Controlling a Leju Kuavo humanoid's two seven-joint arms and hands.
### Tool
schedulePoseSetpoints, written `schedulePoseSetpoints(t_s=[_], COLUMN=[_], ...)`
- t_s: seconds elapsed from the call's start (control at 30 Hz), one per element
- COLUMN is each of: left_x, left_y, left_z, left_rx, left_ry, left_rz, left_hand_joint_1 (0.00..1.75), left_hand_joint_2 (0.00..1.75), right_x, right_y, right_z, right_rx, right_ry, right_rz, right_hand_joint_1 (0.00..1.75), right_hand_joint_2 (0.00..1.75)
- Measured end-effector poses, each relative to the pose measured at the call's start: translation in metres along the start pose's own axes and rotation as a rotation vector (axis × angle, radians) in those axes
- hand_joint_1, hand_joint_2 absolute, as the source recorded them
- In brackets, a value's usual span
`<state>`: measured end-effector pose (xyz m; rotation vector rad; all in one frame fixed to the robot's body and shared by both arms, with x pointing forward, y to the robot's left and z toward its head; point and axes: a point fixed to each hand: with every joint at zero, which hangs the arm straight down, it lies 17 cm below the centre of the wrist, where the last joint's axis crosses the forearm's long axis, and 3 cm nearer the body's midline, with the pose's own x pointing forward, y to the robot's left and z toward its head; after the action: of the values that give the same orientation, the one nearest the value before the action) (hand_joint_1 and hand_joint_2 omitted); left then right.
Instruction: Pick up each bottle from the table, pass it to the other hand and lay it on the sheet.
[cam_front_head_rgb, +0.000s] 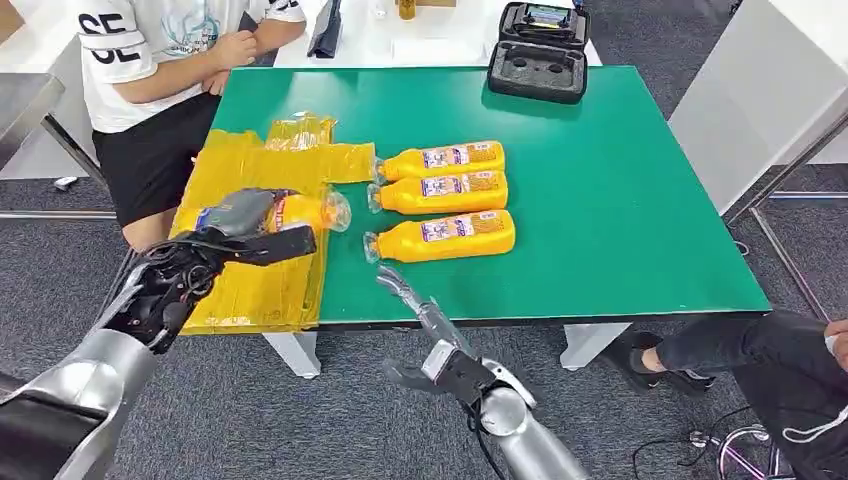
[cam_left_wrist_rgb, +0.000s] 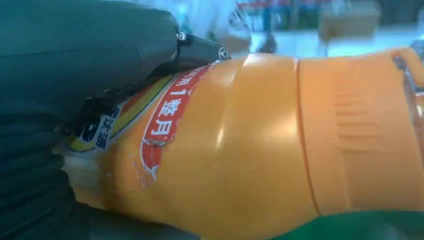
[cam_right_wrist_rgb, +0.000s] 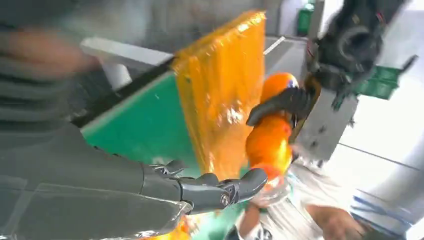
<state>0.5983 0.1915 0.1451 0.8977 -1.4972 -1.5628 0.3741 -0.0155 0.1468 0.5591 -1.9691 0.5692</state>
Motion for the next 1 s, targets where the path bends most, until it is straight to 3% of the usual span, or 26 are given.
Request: schedulePoseSetpoints(t_s=[0.1,0.4,0.8,1.0], left_x=[0.005,-0.001,-0.025,-0.045], left_y=[-0.022,-0.058,-0.095,-0.096], left_z=[0.002,0.013,0.033,0.038], left_rx=[-0.094,-0.205,-0.352,-0.376], left_ry=[-0.018,0.000,0.108,0.189], left_rz=[-0.054,-0.139,-0.104,-0.092], left_hand_joint_1=[1.75,1.75,1.75,1.75], left_hand_joint_2=[1.75,1.75,1.75,1.75], right_x=[-0.004,-0.005,-0.013,-0.019], right_y=[0.005,0.009,0.007,0.009], right_z=[0.004,0.001,-0.010,-0.012], right_rx=[0.022,0.054,0.062,0.060], right_ry=[0.016,0.020,0.033,0.049], right_rz=[-0.003,-0.012,-0.020,-0.027], right_hand_joint_1=[0.00,0.00,0.00,0.00], right_hand_joint_2=[1.75,1.75,1.75,1.75])
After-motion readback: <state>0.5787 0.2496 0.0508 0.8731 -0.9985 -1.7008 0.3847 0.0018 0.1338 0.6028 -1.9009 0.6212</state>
